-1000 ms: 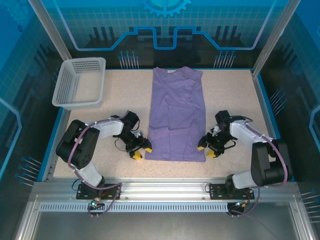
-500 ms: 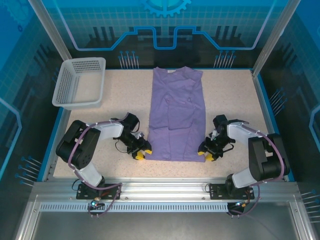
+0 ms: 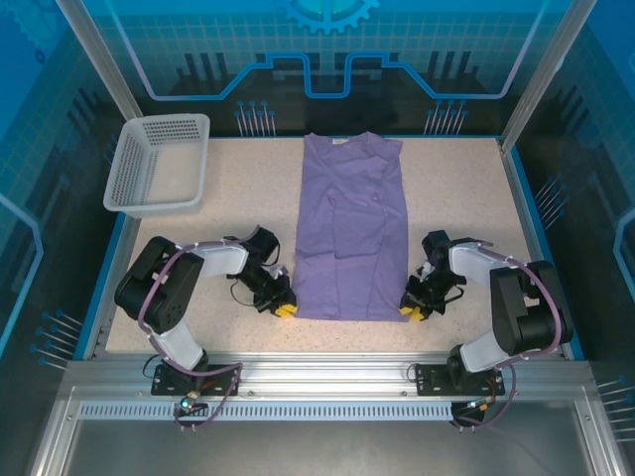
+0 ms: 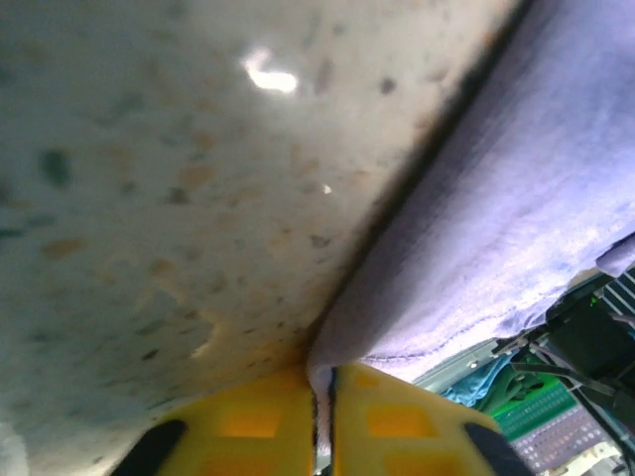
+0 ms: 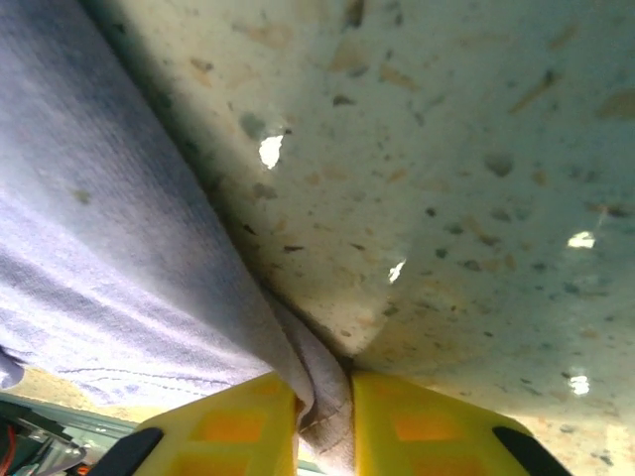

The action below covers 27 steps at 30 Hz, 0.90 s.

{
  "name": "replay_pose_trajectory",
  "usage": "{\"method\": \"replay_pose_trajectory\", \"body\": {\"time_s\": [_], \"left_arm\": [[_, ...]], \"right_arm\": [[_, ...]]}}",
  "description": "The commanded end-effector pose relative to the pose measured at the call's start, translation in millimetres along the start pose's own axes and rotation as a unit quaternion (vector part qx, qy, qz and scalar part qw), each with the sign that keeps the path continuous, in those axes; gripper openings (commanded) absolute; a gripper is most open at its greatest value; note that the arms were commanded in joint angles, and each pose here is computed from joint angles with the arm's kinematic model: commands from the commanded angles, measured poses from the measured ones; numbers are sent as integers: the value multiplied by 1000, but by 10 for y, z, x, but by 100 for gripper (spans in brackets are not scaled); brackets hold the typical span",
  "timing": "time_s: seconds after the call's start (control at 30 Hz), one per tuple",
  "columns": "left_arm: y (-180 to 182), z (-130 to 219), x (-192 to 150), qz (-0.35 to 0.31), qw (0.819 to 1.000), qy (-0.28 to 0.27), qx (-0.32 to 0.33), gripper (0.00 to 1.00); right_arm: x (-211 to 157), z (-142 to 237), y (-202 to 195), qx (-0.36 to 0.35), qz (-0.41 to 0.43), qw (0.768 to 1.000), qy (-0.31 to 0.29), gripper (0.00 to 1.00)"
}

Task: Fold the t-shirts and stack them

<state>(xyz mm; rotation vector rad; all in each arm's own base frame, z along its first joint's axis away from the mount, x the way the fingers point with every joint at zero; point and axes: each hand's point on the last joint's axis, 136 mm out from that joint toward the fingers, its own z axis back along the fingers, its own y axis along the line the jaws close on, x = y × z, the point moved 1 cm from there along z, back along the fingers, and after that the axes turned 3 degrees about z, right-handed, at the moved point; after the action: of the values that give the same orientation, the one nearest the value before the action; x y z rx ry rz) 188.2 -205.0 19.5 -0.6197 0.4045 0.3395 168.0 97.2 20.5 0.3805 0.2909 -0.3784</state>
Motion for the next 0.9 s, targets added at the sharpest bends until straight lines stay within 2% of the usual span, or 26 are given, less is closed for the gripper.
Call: {"method": "replay_pose_trajectory", "body": {"time_s": [0.0, 0.07, 0.23, 0.43, 0.63, 0.87], "left_arm": [[17, -135, 50, -31, 999, -9, 14, 0], [14, -128, -11, -32, 999, -1, 19, 0], [14, -117, -298, -50, 998, 34, 36, 0], [25, -155, -554, -26, 997, 68, 31, 0], [1, -67, -541, -28, 997, 52, 50, 0], [-374, 309, -352, -35, 999, 5, 10, 0]], "right_arm": [[-52, -81, -1, 1, 3, 1000, 17, 15], [-93, -39, 30, 3, 3, 1000, 25, 11], [-298, 23, 31, -7, -18, 998, 52, 9], [-408, 44, 33, -1, -29, 997, 67, 7], [-342, 178, 107, 2, -20, 998, 60, 5], [-126, 571, 318, 62, -41, 997, 17, 1]]}}
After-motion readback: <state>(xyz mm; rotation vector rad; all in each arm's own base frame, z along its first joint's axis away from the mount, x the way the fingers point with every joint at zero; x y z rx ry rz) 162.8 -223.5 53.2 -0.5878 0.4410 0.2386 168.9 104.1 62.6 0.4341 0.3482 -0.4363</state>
